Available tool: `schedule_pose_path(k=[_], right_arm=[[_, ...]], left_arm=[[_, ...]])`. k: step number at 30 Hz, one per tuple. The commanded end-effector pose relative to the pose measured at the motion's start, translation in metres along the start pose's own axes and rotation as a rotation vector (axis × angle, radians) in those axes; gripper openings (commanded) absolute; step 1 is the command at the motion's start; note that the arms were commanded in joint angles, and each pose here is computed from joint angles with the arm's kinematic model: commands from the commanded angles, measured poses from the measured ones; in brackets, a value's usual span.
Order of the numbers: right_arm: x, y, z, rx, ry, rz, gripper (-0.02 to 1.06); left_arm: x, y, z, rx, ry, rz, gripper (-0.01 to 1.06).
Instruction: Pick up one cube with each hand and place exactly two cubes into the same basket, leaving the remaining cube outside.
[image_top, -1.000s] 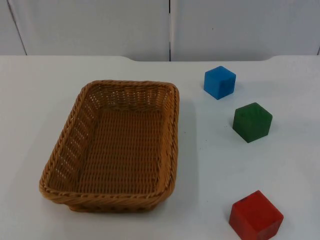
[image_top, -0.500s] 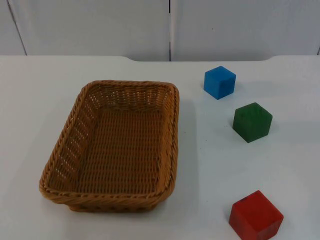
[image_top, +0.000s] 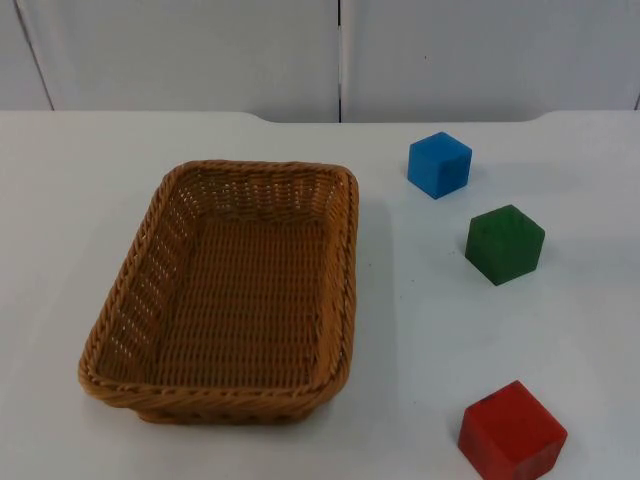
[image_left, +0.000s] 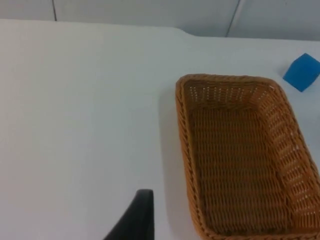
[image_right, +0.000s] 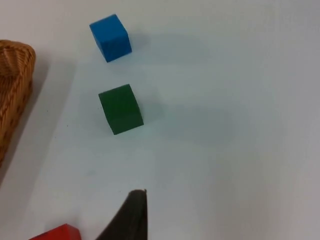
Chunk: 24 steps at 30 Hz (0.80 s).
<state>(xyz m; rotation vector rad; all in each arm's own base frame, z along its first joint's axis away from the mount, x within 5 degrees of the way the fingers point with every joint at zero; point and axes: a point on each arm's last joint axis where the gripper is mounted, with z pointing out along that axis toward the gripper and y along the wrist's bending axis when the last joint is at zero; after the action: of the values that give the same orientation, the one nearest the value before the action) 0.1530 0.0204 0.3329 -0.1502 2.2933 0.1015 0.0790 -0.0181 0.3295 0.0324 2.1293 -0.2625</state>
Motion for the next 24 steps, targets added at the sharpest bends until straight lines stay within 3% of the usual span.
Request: schedule_pose_path(k=[1,14,24], right_arm=[[-0.006,-0.001,0.005,0.000,-0.001,0.002,1.05],[-0.030,-0.002,0.022,0.001,0.014,-0.003,1.05],[-0.053,0.001,0.039,-0.041,0.032,-0.024,1.05]], left_arm=[[-0.005,-0.002,0.002,0.023,-0.020,-0.002,1.00],[-0.012,-0.002,0.026,0.078,0.048,0.002,0.99],[-0.018,-0.009,0.048,0.205,0.093,0.044,0.99]])
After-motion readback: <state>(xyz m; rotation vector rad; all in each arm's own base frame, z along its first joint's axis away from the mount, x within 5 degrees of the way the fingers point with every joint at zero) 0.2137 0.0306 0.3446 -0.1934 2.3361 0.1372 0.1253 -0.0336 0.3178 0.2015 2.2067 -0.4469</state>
